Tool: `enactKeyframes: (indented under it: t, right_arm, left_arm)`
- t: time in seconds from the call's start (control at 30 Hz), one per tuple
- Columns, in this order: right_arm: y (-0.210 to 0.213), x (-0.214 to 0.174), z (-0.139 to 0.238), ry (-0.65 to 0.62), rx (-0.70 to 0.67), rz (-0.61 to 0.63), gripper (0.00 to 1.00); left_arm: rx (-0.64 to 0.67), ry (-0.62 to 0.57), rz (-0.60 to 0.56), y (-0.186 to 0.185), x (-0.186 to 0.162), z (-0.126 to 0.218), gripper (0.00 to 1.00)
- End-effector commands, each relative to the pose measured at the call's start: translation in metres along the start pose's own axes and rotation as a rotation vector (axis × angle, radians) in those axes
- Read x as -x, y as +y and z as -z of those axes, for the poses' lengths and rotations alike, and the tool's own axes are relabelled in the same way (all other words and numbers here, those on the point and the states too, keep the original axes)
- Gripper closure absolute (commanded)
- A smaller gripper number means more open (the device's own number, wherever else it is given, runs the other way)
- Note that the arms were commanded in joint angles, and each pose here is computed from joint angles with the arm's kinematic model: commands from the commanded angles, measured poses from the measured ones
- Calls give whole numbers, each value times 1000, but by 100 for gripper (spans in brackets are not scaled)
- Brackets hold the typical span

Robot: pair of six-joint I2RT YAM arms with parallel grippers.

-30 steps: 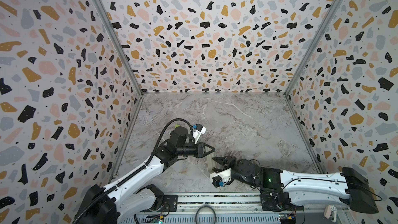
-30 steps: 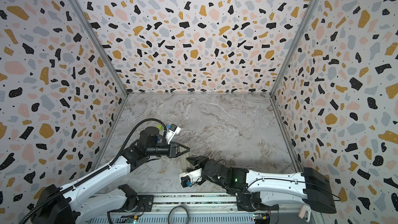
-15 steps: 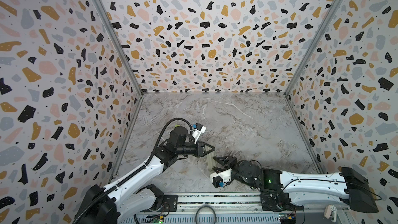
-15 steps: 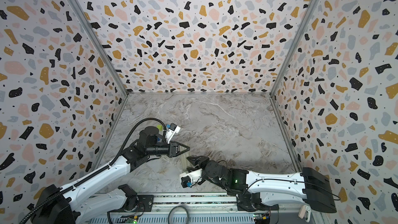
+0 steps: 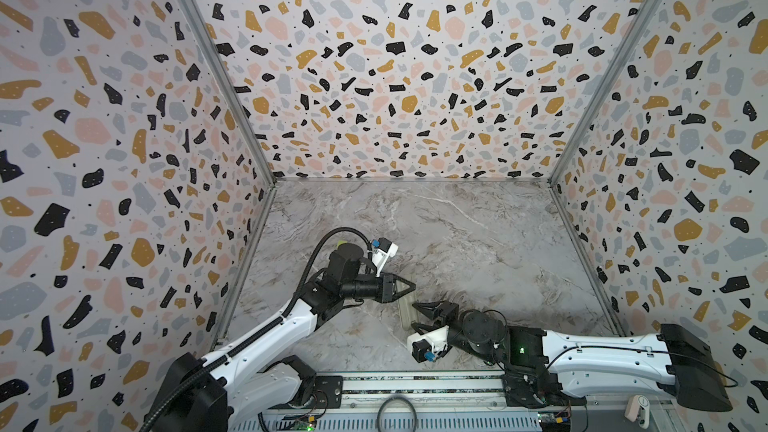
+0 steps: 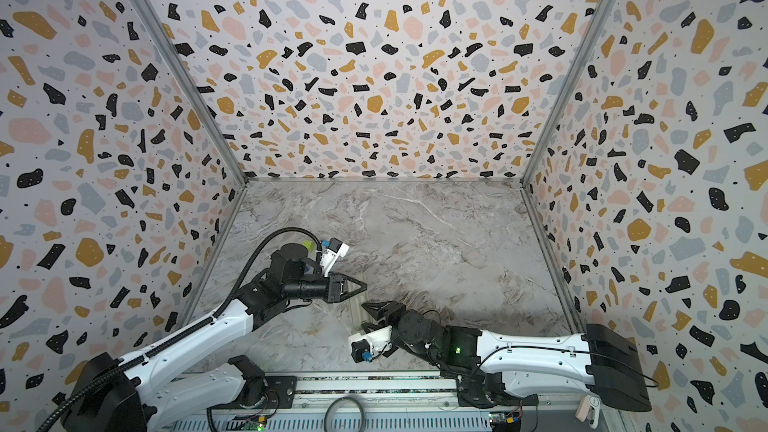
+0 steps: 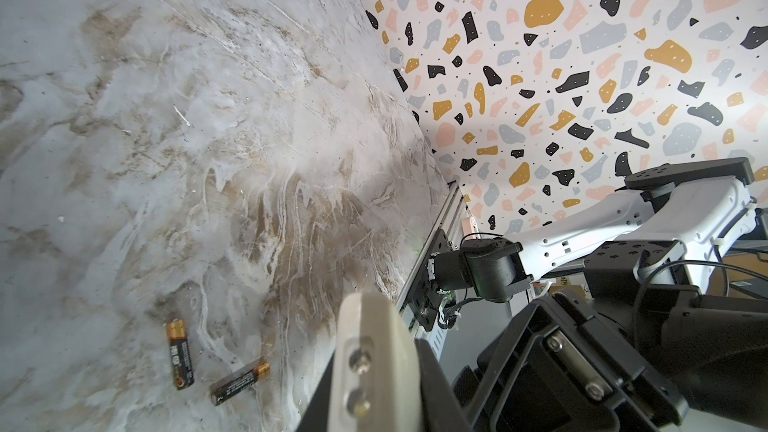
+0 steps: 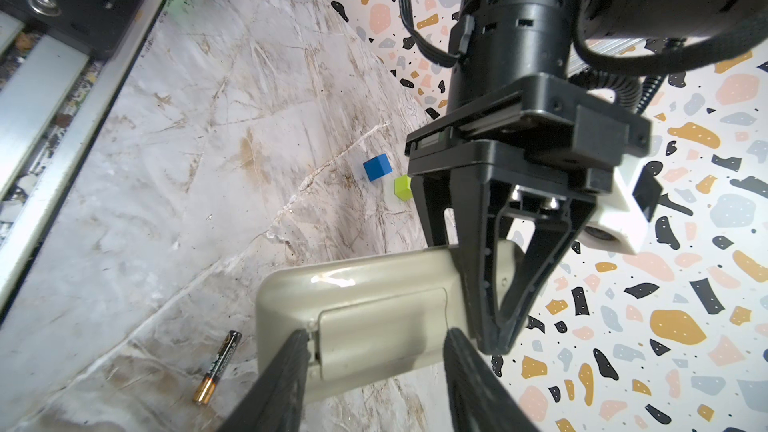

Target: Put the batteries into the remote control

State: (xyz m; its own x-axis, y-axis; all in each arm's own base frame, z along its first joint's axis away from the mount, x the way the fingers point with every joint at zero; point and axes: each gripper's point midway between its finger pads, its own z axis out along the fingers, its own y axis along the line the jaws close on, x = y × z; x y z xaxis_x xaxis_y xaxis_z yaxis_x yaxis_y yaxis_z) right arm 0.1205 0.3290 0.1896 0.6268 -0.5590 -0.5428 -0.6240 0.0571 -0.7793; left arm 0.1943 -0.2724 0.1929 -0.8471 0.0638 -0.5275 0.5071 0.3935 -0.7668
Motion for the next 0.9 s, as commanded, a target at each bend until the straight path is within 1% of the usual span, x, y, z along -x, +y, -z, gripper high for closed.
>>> enactKeyframes:
  t: [0.0,0.43,0.87]
  right_arm:
    - [-32,8,7,-17,-123,-47,45]
    - [-25,7,5,-20,-98,-51,45]
    - [-23,9,4,-29,-82,-52,44]
  left_arm:
    - [-16,53,4,-3,-11,-1,100]
    - [-33,33,4,-9,-5,1,100]
    - [-20,17,5,-5,-2,3,100]
